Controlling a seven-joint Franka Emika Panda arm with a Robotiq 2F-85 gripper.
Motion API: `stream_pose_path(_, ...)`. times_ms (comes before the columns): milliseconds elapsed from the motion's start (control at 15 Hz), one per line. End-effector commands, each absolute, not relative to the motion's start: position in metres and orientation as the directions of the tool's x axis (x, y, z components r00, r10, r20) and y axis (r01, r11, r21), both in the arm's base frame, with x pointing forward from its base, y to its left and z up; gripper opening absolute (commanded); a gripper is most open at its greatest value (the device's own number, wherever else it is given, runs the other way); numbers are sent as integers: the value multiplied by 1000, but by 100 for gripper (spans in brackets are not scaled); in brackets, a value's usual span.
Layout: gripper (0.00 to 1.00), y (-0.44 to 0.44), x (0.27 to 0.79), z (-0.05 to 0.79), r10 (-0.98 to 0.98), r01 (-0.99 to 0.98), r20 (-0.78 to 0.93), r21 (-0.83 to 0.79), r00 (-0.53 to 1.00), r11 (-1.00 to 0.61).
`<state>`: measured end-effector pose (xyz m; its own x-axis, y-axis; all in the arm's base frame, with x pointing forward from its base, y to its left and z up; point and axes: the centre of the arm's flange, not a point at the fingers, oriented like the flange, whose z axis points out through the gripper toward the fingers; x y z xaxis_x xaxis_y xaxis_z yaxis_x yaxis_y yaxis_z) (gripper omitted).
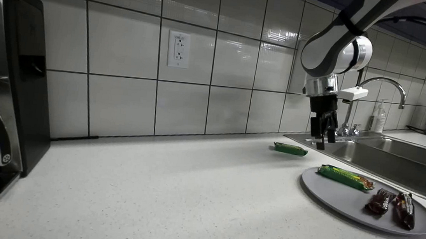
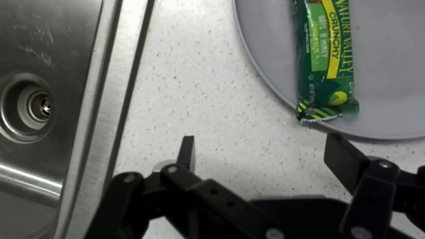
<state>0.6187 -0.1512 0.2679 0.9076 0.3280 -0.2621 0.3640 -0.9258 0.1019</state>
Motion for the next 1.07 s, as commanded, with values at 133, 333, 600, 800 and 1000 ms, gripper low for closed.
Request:
stream_pose_path(133,100,-149,662,268,368,407,-262,114,892,-906)
stream_pose_path(333,100,-147,675,269,396,429,-244,101,885,-897)
stream_pose_path(600,100,-147,687,266,445,475,-236,82,864,-876)
stream_pose_path(800,100,-149,692,261,476,503,-241,62,846,-862)
stream_pose_path(1000,100,-152,697,256,497,522,-247,44,832,-852)
